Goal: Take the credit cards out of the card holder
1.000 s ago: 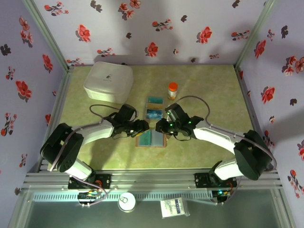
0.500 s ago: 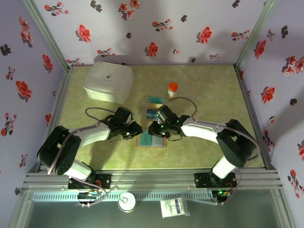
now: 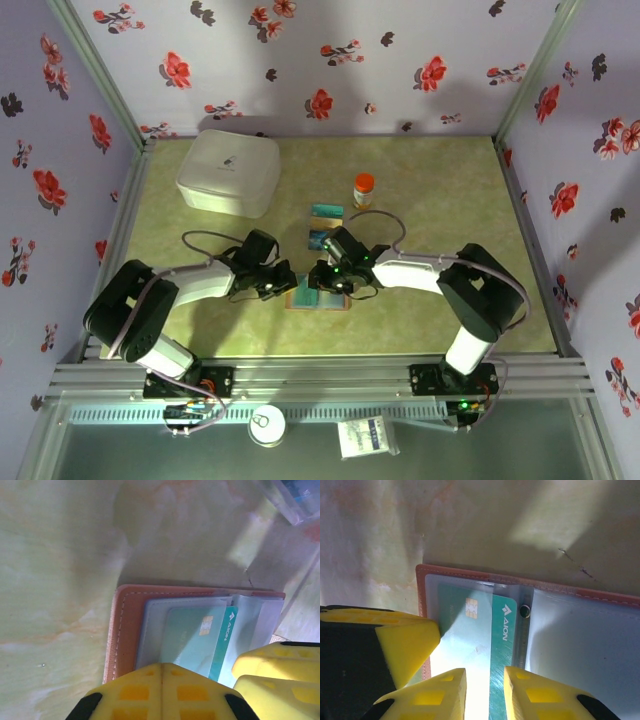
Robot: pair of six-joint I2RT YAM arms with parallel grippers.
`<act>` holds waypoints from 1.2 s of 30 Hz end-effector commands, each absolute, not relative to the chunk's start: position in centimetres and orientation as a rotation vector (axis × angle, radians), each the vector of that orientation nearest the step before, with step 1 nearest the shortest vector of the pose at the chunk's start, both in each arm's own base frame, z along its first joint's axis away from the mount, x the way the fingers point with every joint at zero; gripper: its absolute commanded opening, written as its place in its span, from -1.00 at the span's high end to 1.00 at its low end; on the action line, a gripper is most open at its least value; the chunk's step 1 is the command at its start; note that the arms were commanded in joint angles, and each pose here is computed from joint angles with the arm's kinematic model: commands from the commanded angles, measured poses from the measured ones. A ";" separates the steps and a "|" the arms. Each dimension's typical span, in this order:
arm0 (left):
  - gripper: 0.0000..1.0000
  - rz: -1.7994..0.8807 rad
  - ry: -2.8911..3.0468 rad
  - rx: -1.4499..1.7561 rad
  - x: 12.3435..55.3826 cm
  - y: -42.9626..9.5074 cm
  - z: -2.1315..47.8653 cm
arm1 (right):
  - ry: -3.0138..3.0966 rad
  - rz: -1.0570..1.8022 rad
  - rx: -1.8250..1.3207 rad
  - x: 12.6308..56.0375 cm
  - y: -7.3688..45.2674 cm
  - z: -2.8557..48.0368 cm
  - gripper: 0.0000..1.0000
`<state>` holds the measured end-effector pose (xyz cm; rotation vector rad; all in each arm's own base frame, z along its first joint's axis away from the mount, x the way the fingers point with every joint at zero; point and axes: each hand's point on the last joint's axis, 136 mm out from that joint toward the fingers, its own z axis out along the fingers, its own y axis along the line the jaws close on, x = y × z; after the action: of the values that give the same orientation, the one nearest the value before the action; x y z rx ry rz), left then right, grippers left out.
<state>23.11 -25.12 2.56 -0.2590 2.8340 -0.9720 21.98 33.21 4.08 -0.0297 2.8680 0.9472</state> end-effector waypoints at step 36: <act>0.82 -0.897 2.855 -0.237 22.9 -24.1 2.9 | 2.917 0.797 -0.095 22.0 32.8 4.1 0.52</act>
<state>22.86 -24.84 2.53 -0.2503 2.8500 -0.9492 21.75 32.77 2.97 -0.0607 2.9449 0.8249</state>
